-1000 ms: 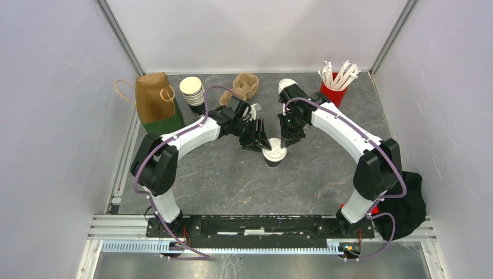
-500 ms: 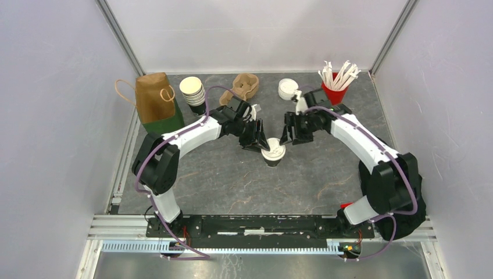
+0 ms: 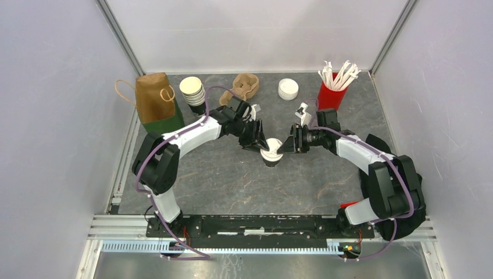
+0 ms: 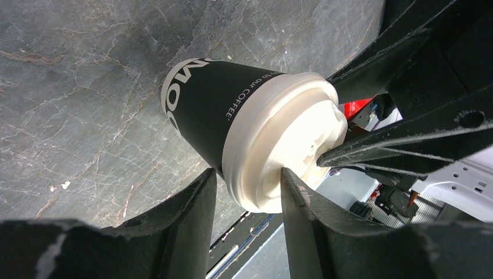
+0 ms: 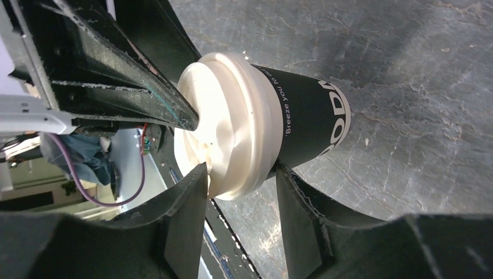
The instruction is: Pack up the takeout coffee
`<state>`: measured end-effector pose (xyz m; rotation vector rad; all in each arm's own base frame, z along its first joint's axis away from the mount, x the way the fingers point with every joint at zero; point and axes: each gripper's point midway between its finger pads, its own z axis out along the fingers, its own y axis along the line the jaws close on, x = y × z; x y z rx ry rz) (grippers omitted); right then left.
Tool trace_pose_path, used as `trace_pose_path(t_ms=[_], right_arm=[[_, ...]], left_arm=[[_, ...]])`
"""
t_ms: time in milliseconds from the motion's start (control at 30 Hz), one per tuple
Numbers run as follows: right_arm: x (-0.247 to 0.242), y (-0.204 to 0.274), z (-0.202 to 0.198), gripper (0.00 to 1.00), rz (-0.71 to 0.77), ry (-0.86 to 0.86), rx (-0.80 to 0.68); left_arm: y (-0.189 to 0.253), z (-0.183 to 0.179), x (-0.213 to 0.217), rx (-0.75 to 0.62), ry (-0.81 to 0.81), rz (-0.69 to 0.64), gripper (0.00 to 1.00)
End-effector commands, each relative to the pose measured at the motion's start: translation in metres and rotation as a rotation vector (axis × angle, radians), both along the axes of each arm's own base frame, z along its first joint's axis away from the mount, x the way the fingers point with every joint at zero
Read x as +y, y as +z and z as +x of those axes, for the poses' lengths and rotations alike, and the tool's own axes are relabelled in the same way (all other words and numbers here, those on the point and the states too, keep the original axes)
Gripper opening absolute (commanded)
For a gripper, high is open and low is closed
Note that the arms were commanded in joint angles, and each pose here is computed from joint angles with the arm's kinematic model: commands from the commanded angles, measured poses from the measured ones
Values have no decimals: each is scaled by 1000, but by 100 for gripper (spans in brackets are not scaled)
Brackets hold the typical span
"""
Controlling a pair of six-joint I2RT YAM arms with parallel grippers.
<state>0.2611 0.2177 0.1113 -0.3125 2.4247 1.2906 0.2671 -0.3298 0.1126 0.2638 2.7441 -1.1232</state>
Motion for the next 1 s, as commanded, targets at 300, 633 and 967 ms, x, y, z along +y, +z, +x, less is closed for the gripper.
trace_pose_path(t_ms=[300, 633, 967], right_arm=[[-25, -53, -1, 52, -50, 7, 8], [-15, 4, 15, 69, 5, 40, -41], [-11, 11, 21, 66, 41, -4, -17]], left_arm=[[-7, -3, 5, -32, 2, -14, 53], [36, 17, 0, -54, 41, -139, 77], [36, 37, -9, -41, 15, -177, 69]])
